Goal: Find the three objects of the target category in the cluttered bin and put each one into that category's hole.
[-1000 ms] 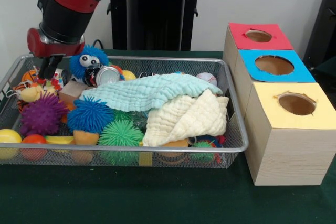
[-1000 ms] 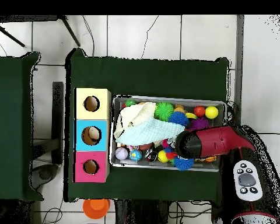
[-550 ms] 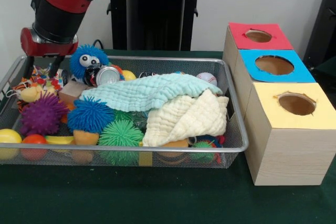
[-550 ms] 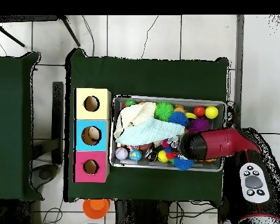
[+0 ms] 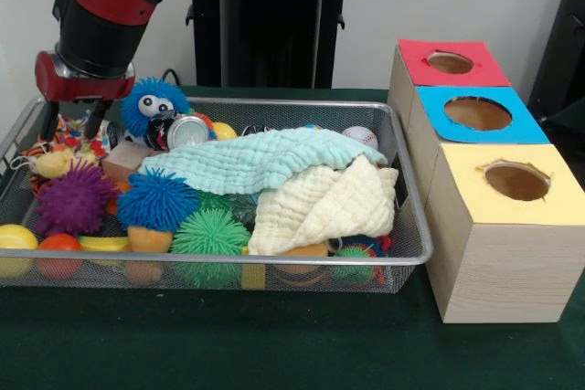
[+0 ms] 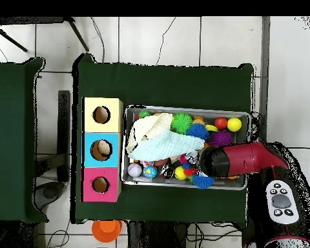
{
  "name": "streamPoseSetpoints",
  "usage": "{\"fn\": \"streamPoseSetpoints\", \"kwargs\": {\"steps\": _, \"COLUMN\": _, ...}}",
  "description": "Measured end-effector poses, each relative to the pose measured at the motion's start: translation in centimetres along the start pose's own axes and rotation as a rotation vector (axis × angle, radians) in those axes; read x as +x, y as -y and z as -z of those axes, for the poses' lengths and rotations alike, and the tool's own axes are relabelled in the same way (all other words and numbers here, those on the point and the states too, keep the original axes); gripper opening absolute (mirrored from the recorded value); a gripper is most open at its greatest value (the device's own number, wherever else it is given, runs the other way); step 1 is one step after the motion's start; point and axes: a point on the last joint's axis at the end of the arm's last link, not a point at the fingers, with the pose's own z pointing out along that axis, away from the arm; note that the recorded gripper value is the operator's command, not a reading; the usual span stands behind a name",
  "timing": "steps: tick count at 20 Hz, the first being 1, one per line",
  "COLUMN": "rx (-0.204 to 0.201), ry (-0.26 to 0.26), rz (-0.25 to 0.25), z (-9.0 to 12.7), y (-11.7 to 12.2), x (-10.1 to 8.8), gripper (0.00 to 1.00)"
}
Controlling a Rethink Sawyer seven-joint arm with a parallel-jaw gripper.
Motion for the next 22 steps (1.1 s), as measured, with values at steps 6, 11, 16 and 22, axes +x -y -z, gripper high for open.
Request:
{"fn": "streamPoseSetpoints", "kwargs": {"steps": 6, "rx": 0.027, "ry": 0.067, "rz": -0.003, "z": -0.6, "y": 0.2, "x": -0.7, "gripper": 1.00}}
{"fn": "streamPoseSetpoints", "kwargs": {"steps": 11, "rx": 0.050, "ry": 0.111, "rz": -0.003, "z": -0.6, "y": 0.5, "x": -1.3, "gripper": 1.00}}
{"fn": "streamPoseSetpoints", "kwargs": {"steps": 16, "rx": 0.049, "ry": 0.113, "rz": -0.002, "z": -0.9, "y": 0.4, "x": -1.4, "gripper": 1.00}}
{"fn": "streamPoseSetpoints", "kwargs": {"steps": 22, "rx": 0.040, "ry": 0.107, "rz": 0.003, "z": -2.2, "y": 0.1, "x": -2.0, "gripper": 1.00}}
